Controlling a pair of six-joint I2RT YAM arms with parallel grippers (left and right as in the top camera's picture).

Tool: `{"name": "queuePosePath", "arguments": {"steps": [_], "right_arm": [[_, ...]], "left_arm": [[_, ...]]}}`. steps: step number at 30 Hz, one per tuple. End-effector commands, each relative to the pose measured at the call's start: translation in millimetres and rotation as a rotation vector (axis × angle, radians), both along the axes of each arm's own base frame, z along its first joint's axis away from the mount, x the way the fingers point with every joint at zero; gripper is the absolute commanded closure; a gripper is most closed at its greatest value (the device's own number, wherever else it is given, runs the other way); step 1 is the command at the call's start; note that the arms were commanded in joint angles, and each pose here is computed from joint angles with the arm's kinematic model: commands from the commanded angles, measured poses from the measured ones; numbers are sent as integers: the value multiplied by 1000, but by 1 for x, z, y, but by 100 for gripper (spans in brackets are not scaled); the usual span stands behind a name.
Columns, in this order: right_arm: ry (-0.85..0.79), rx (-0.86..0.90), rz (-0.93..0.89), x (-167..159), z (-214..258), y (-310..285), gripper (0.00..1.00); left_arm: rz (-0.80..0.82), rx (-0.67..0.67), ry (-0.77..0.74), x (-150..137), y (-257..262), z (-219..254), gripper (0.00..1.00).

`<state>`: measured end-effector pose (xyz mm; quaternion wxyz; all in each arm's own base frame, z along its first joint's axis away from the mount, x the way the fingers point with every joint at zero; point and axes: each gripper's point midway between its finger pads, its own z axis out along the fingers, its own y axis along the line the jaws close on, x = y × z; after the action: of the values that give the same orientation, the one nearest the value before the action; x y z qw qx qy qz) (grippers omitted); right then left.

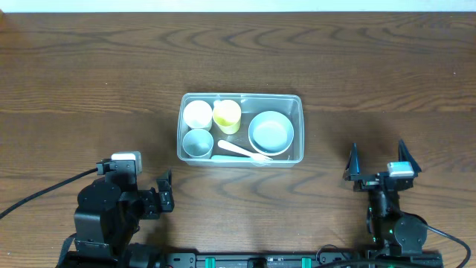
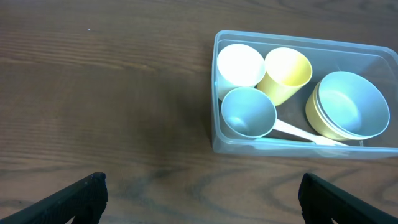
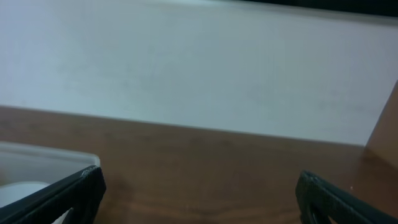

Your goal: Pack container

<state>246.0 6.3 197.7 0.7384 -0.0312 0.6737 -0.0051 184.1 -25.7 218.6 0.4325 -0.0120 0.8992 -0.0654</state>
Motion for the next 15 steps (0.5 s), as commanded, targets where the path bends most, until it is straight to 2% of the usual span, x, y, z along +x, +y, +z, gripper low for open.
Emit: {"name": "queuePosePath", "arguments": {"steps": [1,5,15], "right_arm": [[43,-19,2,0,-11,1,1],[170,-19,2,0,-42,1,1],[169,-19,3,0,-42,1,1]], "left_arm": [[2,-2,6,0,0,-2,2],[2,-2,6,0,0,-2,2],[2,-2,6,0,0,-2,2]]}}
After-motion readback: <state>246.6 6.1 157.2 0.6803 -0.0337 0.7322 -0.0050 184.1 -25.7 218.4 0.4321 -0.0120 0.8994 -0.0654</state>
